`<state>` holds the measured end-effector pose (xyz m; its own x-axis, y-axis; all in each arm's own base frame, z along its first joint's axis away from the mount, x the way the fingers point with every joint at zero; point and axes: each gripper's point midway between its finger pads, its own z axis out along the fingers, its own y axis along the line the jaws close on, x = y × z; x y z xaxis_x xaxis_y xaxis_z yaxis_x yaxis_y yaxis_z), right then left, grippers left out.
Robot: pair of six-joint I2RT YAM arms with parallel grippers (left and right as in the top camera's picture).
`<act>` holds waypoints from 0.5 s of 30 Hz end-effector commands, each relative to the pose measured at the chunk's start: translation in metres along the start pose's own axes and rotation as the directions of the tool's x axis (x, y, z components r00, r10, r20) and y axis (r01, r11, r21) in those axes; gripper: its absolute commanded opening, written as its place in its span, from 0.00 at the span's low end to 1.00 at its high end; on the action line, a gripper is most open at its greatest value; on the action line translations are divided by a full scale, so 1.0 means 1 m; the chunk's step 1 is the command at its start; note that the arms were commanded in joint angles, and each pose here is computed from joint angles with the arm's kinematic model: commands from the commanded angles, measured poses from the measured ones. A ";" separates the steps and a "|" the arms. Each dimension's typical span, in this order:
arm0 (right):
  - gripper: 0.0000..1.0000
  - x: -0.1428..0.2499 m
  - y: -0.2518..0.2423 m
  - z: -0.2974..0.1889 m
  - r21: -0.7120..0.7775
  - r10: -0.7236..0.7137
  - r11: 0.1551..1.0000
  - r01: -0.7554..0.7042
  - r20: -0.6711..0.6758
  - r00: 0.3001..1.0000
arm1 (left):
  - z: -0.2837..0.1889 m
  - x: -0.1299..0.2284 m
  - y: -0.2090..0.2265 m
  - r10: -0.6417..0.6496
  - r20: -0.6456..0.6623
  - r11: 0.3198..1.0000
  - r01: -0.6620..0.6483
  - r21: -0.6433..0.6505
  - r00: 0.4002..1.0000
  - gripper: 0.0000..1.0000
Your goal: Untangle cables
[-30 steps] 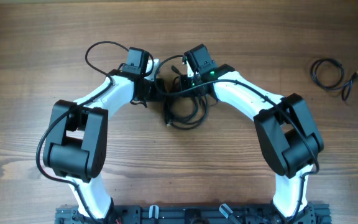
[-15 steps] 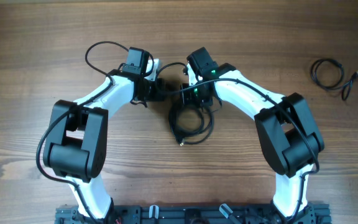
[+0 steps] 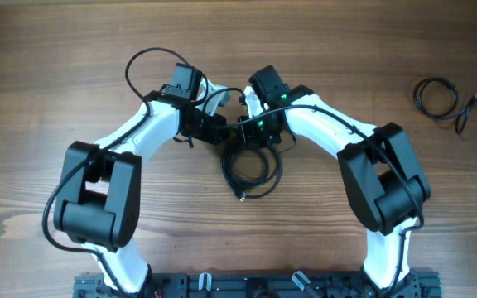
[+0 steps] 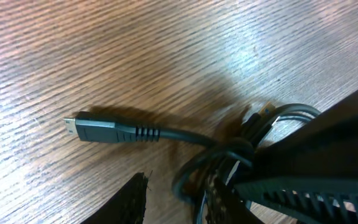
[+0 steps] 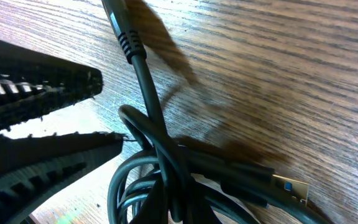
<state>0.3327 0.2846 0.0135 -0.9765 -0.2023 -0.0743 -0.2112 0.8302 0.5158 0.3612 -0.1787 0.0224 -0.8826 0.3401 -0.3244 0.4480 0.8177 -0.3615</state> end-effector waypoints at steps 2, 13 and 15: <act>0.04 0.009 -0.001 0.009 -0.018 -0.008 1.000 0.008 -0.036 0.999 | 0.016 0.005 0.001 0.014 -0.032 1.000 -0.013 0.024 0.999 0.37; 0.04 0.009 0.032 -0.038 -0.172 -0.061 0.984 0.056 -0.020 0.998 | 0.018 -0.006 0.026 -0.107 0.016 0.988 0.108 -0.109 0.994 0.04; 0.04 0.018 0.044 -0.042 -0.245 -0.099 0.966 0.084 -0.048 0.994 | 0.017 -0.005 0.031 -0.126 0.020 0.982 0.128 -0.138 0.992 0.04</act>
<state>0.3261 0.2794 0.0307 -0.9722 -0.2274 -0.0548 -0.2163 0.7845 0.5813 0.3604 -0.1911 0.0059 -0.9022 0.3143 -0.2953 0.4140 0.8230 -0.3890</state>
